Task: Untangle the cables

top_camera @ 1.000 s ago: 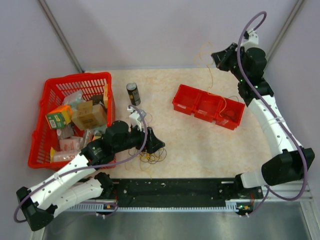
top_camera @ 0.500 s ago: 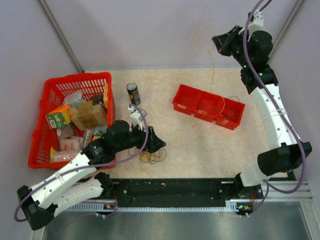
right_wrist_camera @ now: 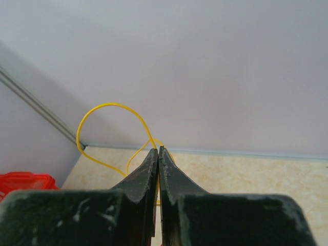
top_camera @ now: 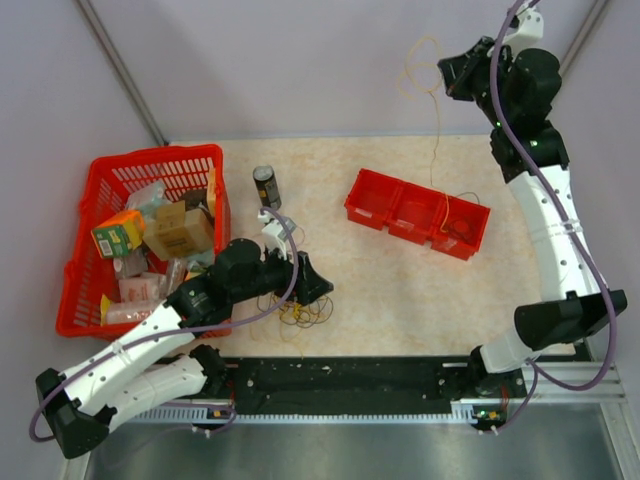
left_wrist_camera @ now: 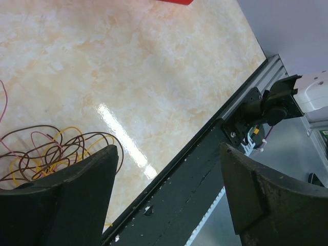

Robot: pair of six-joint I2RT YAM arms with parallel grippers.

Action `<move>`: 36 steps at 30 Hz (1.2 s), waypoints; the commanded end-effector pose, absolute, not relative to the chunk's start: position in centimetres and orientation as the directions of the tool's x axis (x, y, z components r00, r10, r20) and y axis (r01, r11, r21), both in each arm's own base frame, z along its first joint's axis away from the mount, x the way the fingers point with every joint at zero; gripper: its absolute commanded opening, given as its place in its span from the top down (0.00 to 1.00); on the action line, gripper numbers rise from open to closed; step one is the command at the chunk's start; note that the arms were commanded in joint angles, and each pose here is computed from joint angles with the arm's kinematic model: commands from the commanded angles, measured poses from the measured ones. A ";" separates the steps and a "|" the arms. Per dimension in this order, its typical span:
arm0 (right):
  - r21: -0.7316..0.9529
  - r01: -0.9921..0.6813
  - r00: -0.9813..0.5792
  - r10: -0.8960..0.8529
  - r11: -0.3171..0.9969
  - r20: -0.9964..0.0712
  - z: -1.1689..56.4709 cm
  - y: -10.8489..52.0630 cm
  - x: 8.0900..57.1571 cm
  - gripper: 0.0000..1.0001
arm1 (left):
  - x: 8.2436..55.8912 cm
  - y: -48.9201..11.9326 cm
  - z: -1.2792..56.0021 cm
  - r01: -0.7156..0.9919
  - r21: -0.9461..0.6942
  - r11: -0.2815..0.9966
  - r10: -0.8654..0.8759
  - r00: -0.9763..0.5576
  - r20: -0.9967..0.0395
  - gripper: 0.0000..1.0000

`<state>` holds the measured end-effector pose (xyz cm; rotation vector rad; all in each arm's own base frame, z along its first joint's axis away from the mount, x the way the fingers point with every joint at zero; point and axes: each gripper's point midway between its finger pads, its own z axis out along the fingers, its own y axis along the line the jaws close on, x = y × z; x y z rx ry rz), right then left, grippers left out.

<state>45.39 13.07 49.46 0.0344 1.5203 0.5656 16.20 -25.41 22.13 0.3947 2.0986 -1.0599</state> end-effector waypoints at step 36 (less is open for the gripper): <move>0.491 -0.440 -0.040 0.530 0.752 -0.847 46.2 13.8 46.2 1.00 | 16.1 -25.4 25.3 0.609 -0.552 0.570 -0.099 -0.616 -0.782 0.15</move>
